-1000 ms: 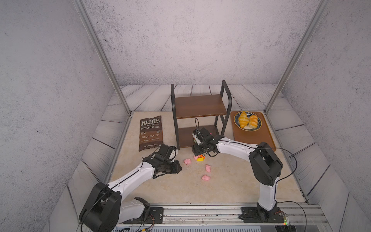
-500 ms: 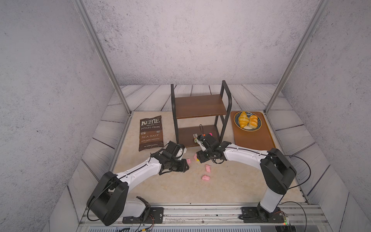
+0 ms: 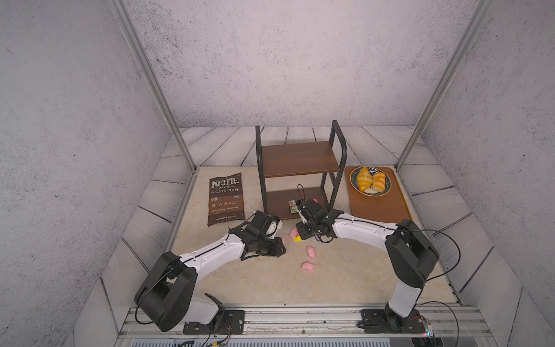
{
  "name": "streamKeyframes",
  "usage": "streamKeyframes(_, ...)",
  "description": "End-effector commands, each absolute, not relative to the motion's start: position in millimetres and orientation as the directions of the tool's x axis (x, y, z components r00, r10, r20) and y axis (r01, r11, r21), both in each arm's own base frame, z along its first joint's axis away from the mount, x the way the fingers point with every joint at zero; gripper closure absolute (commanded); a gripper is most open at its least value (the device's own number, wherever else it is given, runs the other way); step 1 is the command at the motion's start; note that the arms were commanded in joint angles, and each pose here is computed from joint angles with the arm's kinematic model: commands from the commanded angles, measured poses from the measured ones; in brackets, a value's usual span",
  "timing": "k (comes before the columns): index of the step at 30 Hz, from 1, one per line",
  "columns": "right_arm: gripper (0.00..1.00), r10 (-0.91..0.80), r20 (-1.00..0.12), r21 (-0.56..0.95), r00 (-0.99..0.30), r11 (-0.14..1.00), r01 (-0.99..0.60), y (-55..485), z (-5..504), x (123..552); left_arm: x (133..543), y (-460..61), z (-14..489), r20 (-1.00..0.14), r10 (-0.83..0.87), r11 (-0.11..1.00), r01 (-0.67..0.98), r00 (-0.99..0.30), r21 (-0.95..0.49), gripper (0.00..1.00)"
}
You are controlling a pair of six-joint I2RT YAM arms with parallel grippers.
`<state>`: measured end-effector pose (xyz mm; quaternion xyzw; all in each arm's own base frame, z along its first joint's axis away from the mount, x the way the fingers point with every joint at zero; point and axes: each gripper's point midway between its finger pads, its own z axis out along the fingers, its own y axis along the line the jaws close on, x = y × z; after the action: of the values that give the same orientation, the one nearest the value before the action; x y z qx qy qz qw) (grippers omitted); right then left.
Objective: Organize plastic toys on shelves
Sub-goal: Adjust the plastic toy at the center of the board.
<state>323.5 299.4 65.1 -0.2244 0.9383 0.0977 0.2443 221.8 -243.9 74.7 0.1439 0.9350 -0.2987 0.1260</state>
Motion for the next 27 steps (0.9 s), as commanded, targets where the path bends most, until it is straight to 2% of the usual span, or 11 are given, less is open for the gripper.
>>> streamKeyframes(1,0.50,-0.386,-0.460,0.040,-0.800,0.891,-0.453,295,47,328,225,-250,81,-0.338,0.199,0.769,0.360,-0.920,-0.528,0.76)
streamKeyframes(8,0.55,-0.398,-0.420,0.047,-0.816,0.888,-0.457,298,29,326,225,-248,80,-0.335,0.202,0.775,0.359,-0.920,-0.520,0.76)
streamKeyframes(15,0.66,-0.383,-0.385,0.081,-0.840,0.892,-0.444,292,20,312,225,-249,77,-0.330,0.203,0.775,0.357,-0.922,-0.521,0.76)
streamKeyframes(27,0.67,-0.379,-0.355,0.220,-0.855,0.855,-0.470,303,22,264,226,-260,71,-0.314,0.199,0.746,0.352,-0.928,-0.565,0.76)
